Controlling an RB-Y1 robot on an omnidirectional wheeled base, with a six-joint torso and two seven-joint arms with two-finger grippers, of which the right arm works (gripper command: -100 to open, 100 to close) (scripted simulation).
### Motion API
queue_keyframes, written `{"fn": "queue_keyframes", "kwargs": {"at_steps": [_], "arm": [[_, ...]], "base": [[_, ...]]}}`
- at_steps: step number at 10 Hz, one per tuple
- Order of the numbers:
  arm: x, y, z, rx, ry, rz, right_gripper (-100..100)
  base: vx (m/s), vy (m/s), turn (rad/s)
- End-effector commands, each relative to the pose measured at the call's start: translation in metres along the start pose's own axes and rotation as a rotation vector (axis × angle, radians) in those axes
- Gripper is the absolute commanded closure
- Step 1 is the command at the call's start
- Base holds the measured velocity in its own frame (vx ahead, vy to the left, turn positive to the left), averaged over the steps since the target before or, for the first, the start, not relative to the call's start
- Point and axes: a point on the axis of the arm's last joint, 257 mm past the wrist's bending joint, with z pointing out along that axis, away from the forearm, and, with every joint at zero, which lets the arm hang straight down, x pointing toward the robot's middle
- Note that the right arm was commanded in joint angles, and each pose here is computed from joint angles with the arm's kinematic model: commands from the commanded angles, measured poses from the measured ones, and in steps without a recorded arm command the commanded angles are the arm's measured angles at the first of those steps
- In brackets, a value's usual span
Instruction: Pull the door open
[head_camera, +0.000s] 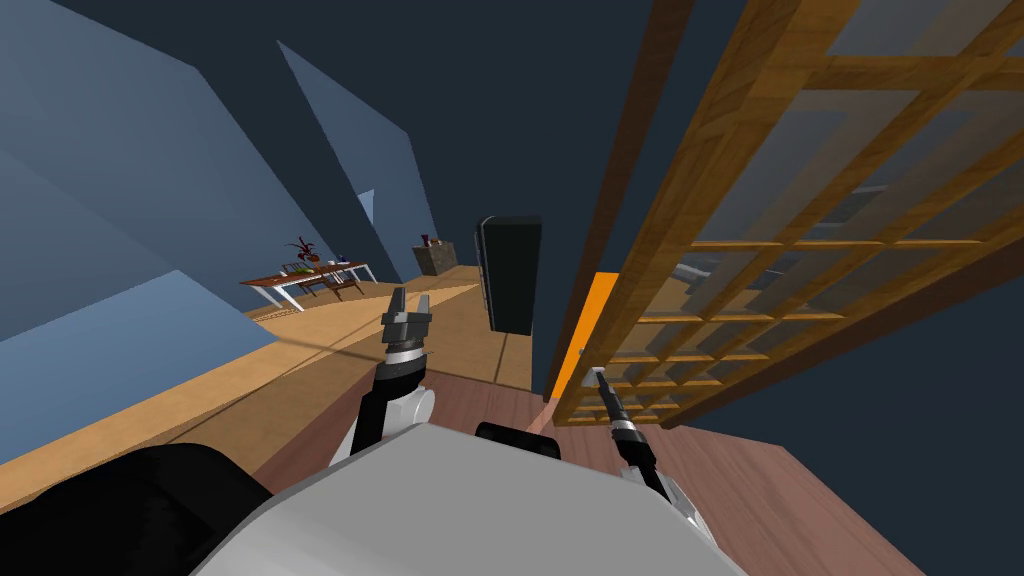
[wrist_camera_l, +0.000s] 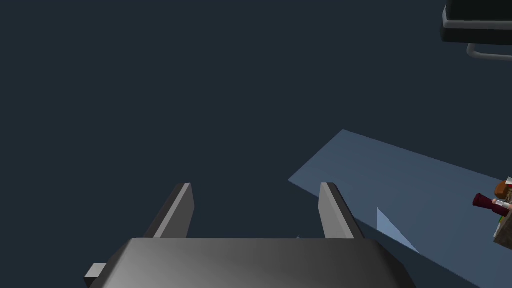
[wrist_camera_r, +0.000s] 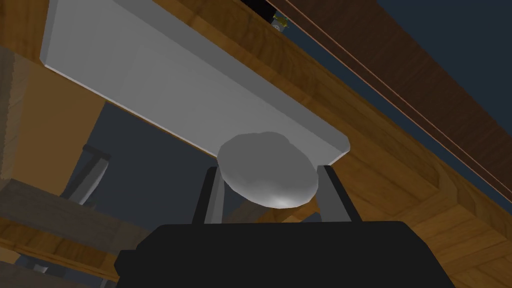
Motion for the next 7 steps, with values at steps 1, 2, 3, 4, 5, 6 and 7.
{"fn": "queue_keyframes", "kwargs": {"at_steps": [1, 2, 3, 4, 5, 6, 7], "arm": [[0.011, 0.004, -0.0008, -0.005, 0.008, 0.045, 100], [0.008, 0.003, -0.0008, 0.0, -0.002, 0.095, 100], [0.005, 0.001, -0.0009, 0.005, -0.013, 0.129, 100], [0.005, 0.001, -0.0009, 0.005, -0.013, 0.146, 100], [0.003, 0.0, -0.0009, 0.009, -0.024, 0.19, 100], [0.003, 0.0, -0.0009, 0.009, -0.024, 0.196, 100], [0.0, -0.002, -0.001, 0.013, -0.036, 0.244, 100]], "base": [[-0.031, -0.027, 0.051], [-0.034, -0.023, 0.092], [-0.059, -0.047, 0.158], [-0.045, -0.037, 0.073], [-0.04, -0.033, 0.098], [-0.035, -0.026, 0.056], [-0.037, -0.028, 0.108]]}}
